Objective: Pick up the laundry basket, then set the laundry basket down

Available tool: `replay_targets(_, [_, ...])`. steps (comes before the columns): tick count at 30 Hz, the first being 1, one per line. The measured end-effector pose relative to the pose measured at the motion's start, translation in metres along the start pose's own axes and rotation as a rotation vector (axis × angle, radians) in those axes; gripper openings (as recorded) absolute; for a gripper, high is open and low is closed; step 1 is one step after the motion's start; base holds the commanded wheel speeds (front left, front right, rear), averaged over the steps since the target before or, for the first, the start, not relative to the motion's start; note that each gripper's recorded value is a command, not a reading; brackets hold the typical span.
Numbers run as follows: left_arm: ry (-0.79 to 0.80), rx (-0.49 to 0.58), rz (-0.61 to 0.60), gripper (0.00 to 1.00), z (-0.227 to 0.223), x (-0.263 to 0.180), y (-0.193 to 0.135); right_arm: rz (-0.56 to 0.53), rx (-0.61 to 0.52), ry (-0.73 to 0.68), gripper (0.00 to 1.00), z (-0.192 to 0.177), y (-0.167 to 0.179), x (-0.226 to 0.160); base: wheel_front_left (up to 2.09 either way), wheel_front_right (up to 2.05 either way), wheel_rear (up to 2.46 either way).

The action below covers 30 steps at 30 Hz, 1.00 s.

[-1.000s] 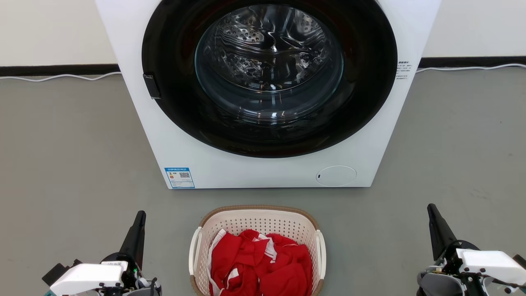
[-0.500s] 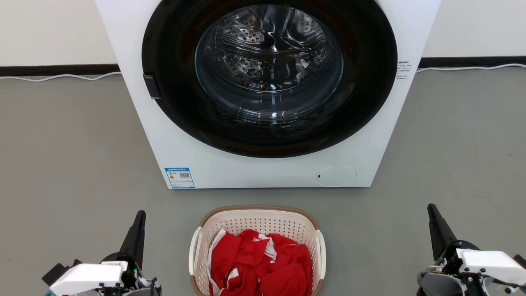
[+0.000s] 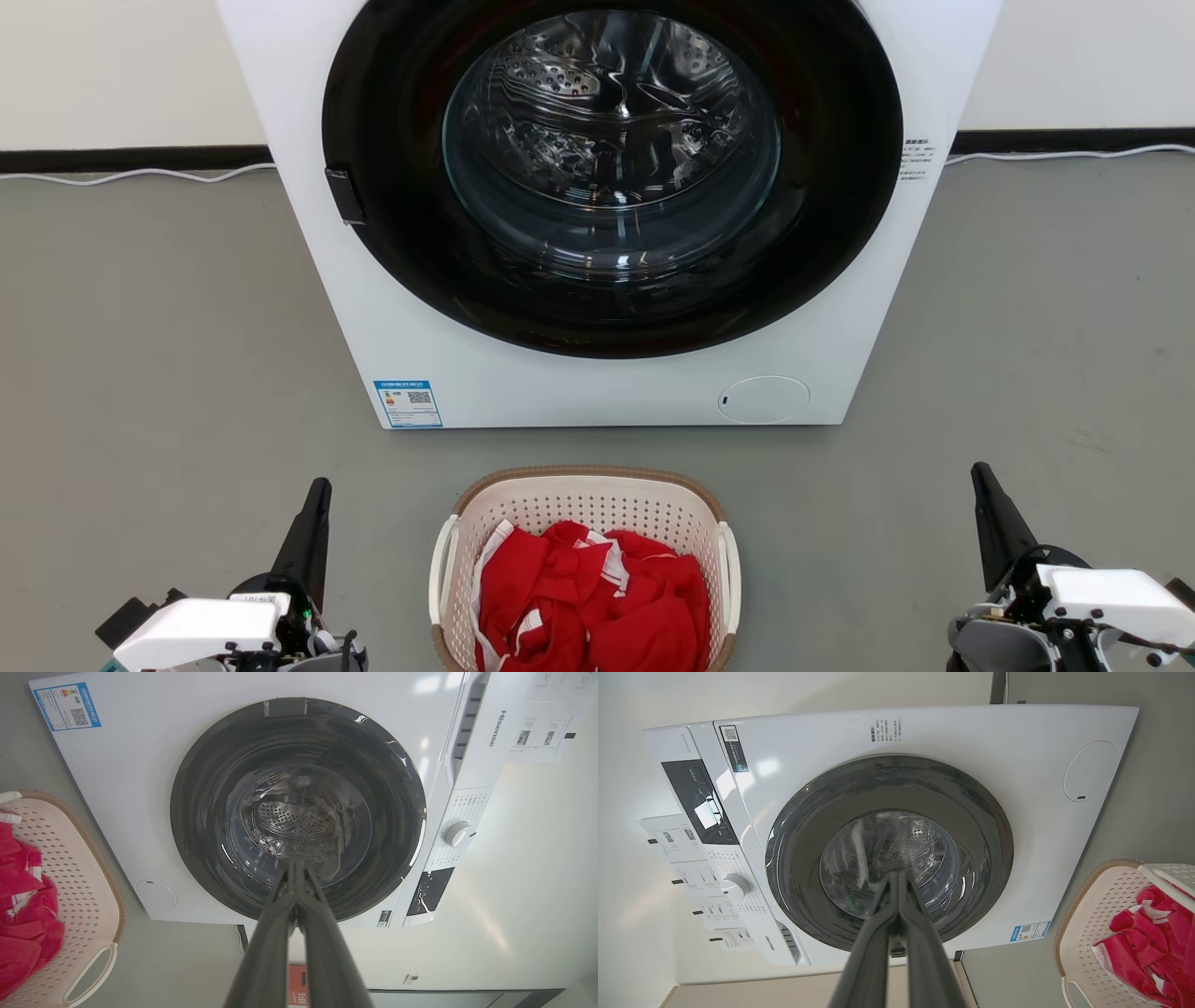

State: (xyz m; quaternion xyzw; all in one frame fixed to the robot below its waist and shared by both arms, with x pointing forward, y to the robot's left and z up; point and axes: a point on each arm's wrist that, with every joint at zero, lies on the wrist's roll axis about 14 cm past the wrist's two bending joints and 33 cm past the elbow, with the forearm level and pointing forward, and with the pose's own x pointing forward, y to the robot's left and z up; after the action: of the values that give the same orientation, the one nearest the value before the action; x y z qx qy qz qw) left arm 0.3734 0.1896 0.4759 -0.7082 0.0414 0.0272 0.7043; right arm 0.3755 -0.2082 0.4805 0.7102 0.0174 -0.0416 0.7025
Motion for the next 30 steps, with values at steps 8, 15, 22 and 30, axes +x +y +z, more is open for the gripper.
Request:
replay_targets(8, [0.000,0.000,0.000,0.00,0.0000,0.0000,0.0000,0.000,0.000,0.000,0.00,0.0000,0.0000,0.0000,0.00,0.00,0.00])
replay_targets(15, [0.000,0.000,0.000,0.00,0.0000,0.0000,0.0000,0.000,0.000,0.000,0.00,0.0000,-0.0001,0.0000,0.00,0.00,0.00])
replay_targets(22, [0.000,0.000,0.000,0.00,0.0000,0.0000,0.0000,0.000,0.001,0.000,0.00,0.0000,0.0000,0.0000,0.00,0.00,0.00])
replay_targets(30, [0.000,0.000,0.000,0.00,0.0000,0.0000,0.0000,0.000,0.001,-0.001,0.00,0.0001,0.0000,0.0000,0.00,0.00,0.00])
